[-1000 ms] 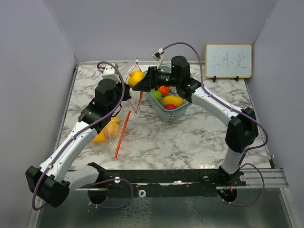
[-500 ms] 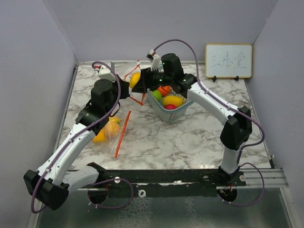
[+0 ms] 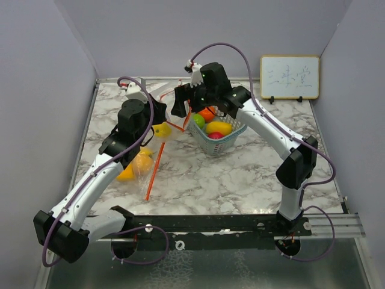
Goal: Place the food in the zip-top bag and seal the zipper
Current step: Place the fake fruit in the zipper food storage bag, then pick up the fake fruit from the bin.
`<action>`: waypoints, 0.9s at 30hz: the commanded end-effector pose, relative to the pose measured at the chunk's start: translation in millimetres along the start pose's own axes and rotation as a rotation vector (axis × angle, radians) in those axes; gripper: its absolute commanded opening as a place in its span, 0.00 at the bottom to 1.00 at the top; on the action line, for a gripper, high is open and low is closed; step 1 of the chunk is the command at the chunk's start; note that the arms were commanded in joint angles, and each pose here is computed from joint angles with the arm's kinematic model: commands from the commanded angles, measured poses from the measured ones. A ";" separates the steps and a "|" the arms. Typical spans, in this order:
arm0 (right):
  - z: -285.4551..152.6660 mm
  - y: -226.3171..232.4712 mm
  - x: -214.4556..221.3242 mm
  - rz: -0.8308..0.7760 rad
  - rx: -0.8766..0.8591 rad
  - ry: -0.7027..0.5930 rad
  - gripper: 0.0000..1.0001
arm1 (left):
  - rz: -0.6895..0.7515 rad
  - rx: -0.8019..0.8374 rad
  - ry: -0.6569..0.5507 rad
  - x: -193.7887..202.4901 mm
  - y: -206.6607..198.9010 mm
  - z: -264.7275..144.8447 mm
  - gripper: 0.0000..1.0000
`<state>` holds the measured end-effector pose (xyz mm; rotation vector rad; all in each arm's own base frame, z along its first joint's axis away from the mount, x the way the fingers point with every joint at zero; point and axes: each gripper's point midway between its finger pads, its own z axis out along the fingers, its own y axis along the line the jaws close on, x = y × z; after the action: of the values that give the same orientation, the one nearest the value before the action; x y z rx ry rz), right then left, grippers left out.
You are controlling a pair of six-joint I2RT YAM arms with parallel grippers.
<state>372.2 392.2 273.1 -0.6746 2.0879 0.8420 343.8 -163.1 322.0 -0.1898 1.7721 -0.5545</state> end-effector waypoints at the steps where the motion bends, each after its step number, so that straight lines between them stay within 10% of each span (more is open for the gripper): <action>1: -52.4 3.9 -39.8 -0.062 0.086 -0.097 1.00 | -0.038 0.018 -0.005 -0.4 -1.9 6.1 0.00; 10: -98.2 -76.9 -36.2 0.166 0.321 -0.104 0.97 | -0.052 -0.019 0.018 5.7 10.1 8.3 0.00; 27: -18.5 -122.7 62.6 0.233 0.275 0.217 0.84 | -0.035 -0.054 -0.001 -6.5 22.4 3.8 0.00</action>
<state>412.7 273.7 202.5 -0.3450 2.4470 0.5548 355.2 -144.1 302.8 -0.2690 1.8162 -0.5137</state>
